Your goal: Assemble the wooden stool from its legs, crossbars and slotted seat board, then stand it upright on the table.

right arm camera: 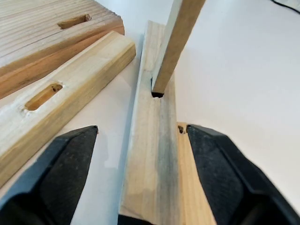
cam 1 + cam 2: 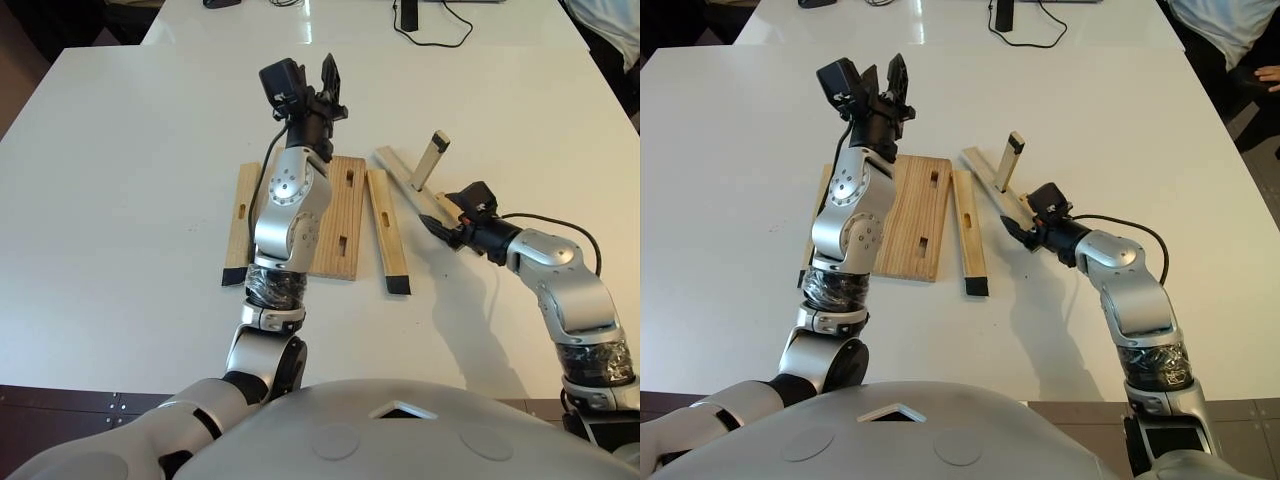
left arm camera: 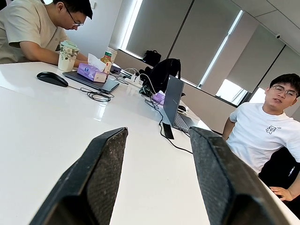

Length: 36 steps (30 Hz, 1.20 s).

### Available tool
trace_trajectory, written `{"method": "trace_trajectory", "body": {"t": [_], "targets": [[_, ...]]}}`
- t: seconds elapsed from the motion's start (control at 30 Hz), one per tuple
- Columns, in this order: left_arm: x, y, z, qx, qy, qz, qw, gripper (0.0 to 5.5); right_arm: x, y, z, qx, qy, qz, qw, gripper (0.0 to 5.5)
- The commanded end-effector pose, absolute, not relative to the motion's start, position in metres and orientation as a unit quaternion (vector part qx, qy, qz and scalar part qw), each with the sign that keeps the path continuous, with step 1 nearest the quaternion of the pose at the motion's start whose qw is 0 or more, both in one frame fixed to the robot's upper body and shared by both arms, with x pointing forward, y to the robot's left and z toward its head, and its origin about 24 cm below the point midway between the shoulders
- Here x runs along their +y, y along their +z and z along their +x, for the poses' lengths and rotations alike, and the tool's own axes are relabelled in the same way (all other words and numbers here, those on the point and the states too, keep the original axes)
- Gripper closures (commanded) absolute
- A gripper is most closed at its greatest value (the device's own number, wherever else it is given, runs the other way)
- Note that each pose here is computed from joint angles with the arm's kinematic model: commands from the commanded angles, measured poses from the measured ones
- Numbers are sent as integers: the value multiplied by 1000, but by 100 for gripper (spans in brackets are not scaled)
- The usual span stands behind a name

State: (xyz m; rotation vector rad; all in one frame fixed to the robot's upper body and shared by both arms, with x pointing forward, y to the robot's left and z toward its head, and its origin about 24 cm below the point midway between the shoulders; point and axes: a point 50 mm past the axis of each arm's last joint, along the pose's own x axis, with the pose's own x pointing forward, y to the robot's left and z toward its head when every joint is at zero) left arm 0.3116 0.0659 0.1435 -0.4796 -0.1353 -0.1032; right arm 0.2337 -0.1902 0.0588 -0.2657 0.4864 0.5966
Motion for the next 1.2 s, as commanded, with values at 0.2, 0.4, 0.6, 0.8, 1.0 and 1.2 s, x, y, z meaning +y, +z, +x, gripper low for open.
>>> {"method": "trace_trajectory", "body": {"t": [0.2, 0.4, 0.6, 0.8, 1.0, 1.2], "targets": [[43, 127, 303, -23, -65, -291, 954, 308, -199, 50, 235, 267, 273, -113, 917, 205], [42, 127, 302, -26, -64, -294, 953, 308, -198, 51, 232, 267, 283, -121, 913, 265], [42, 128, 301, -28, -62, -299, 952, 308, -192, 52, 229, 264, 297, -125, 909, 359], [41, 128, 301, -27, -66, -299, 952, 308, -192, 38, 226, 296, 279, -121, 906, 442], [41, 129, 300, -27, -66, -299, 952, 308, -187, 50, 226, 264, 295, -95, 913, 417], [42, 129, 301, -28, -62, -299, 952, 308, -196, 59, 234, 247, 282, -87, 923, 331]]}}
